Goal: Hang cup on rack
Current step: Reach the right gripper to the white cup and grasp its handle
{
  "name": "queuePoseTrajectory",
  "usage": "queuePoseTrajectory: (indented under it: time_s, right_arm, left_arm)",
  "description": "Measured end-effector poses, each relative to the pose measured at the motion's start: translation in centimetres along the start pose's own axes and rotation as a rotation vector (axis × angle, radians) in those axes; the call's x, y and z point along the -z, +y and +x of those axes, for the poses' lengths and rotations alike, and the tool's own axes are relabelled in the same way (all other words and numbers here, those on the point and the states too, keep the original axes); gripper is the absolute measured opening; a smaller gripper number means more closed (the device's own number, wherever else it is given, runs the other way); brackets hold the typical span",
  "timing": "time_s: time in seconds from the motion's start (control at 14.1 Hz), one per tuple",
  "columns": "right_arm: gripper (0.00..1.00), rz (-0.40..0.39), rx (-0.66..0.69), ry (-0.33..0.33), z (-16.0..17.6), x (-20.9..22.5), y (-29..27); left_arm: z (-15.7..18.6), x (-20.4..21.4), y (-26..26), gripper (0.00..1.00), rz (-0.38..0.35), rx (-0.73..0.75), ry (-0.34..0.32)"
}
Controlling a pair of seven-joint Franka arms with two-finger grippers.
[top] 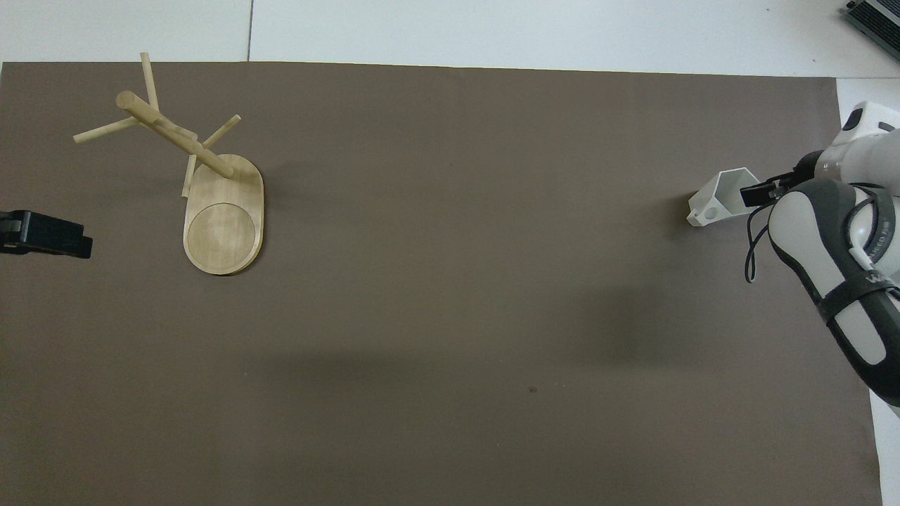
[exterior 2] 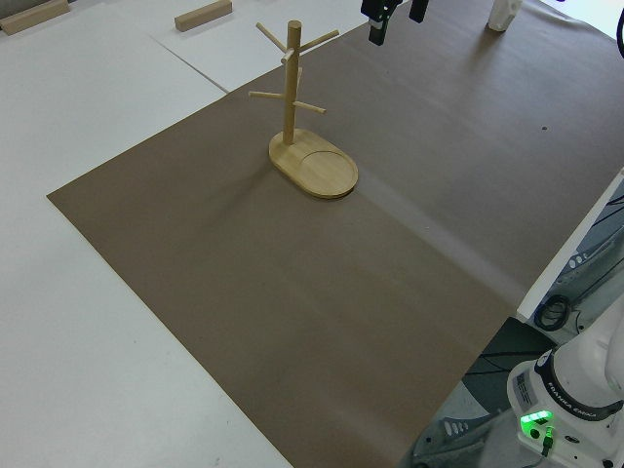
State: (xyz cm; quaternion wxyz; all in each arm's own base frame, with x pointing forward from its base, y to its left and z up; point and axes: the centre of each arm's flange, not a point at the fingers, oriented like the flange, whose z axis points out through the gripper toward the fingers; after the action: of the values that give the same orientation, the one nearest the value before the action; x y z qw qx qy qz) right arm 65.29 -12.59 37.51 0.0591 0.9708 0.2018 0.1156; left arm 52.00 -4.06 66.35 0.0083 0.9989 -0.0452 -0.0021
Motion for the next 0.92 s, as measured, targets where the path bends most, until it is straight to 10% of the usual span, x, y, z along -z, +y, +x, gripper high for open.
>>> queuePoseTrajectory:
  time_s: [0.28,0.92]
  right_arm:
    - [0.81,0.009,0.005,-0.014,-0.06,-1.06,-0.38]
    - [0.29,0.021,0.01,-0.007,-0.06,-1.17,-0.42]
  left_arm:
    - [0.0,0.0,0.0,1.0,0.0,0.0,0.0]
    - [0.01,0.01,0.0,1.0,0.0,0.0,0.001]
